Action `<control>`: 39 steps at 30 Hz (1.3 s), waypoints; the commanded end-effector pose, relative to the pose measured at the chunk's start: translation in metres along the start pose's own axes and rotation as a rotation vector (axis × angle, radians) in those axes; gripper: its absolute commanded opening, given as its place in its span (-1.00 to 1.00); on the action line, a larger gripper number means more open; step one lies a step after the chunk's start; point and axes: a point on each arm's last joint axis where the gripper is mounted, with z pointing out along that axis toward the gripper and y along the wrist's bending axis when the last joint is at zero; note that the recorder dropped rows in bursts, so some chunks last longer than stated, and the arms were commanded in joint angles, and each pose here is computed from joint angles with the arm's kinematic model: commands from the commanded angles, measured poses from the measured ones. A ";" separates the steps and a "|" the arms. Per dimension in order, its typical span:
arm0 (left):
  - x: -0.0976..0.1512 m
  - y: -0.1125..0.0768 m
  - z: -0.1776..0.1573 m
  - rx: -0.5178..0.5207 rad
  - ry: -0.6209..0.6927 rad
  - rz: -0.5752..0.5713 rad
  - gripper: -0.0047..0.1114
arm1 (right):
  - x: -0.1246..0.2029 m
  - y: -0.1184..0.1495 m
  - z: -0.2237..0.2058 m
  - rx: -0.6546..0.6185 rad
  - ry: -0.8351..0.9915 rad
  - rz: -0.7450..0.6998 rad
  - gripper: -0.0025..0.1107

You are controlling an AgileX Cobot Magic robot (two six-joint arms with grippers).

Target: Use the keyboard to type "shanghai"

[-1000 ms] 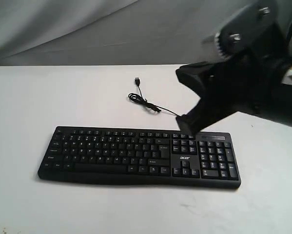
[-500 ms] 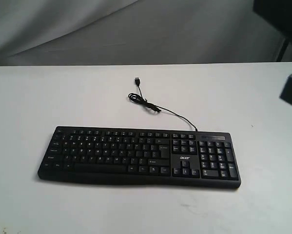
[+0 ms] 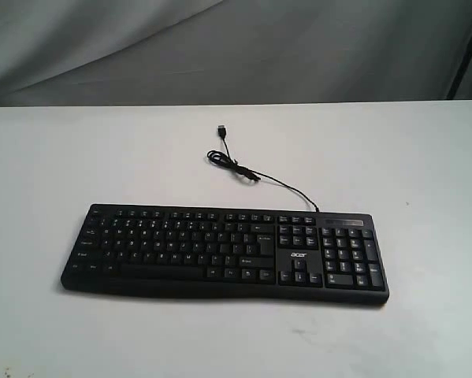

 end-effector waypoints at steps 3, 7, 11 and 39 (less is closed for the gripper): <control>0.000 0.000 0.000 0.007 -0.007 -0.002 -0.92 | 0.049 -0.020 -0.026 0.214 0.011 0.024 -0.96; 0.000 0.000 0.000 0.007 -0.007 -0.002 -0.92 | 0.070 -0.021 -0.034 0.241 0.012 0.032 -0.96; 0.000 0.000 0.000 0.007 -0.007 -0.002 -0.92 | 0.072 -0.020 -0.040 0.239 -0.065 0.216 -0.96; 0.000 0.000 0.000 0.007 -0.007 -0.002 -0.92 | 0.077 -0.016 -0.051 0.225 -0.070 0.212 -0.96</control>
